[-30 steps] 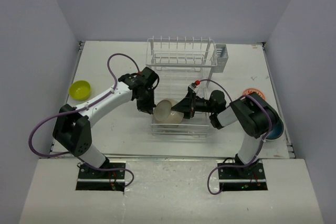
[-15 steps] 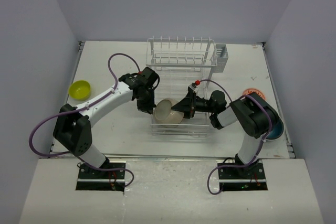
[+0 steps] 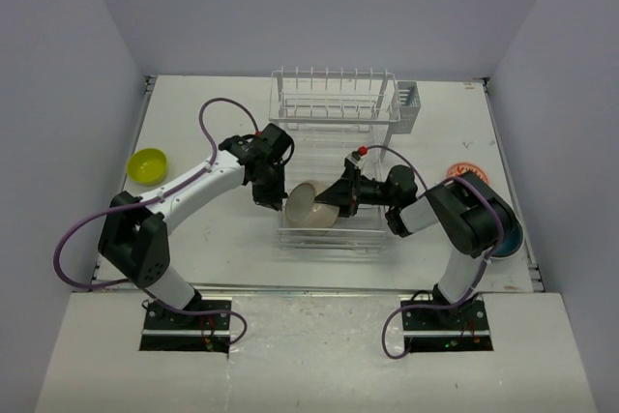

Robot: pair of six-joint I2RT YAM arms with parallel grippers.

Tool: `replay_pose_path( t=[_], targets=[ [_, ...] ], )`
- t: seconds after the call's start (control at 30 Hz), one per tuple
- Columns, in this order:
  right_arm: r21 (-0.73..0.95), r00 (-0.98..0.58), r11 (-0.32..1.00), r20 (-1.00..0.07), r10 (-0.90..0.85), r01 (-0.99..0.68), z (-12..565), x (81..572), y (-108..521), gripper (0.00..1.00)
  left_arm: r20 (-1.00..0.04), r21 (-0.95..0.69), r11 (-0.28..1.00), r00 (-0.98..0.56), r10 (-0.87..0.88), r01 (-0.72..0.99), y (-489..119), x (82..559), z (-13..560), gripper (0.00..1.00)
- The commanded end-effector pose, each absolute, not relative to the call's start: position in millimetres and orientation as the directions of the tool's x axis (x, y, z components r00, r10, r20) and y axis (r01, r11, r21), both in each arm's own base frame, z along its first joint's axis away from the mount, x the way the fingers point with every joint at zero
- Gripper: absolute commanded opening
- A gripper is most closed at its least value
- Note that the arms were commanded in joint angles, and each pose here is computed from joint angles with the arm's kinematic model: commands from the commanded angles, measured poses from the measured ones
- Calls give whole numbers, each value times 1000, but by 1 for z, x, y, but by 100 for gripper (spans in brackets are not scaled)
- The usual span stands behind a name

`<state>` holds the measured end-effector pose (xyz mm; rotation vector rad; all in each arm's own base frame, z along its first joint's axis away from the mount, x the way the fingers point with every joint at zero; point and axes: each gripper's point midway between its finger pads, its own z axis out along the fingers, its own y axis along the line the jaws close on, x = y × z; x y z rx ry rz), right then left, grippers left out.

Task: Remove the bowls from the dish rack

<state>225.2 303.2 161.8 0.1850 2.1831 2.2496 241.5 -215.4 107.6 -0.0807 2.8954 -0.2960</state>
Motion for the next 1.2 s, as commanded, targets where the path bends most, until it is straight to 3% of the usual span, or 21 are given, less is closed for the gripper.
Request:
replay_pose_path(
  t=[0.0, 0.5, 0.8, 1.17],
  targets=[
    [970, -981, -148, -192, 27, -194, 203, 209, 302, 0, -272, -264, 964, -959, -80, -5, -237, 260, 112, 0],
    [946, -947, 32, -320, -44, -321, 205, 221, 309, 0, -270, -267, 964, -960, -78, -3, -241, 261, 111, 0],
    [955, -958, 85, -281, -66, -286, 192, 224, 310, 0, -272, -272, 962, -959, -79, -2, -243, 260, 112, 0],
    [878, -888, 135, -449, -97, -459, 243, 232, 312, 0, -271, -278, 960, -959, -80, -2, -244, 259, 110, 0]
  ],
)
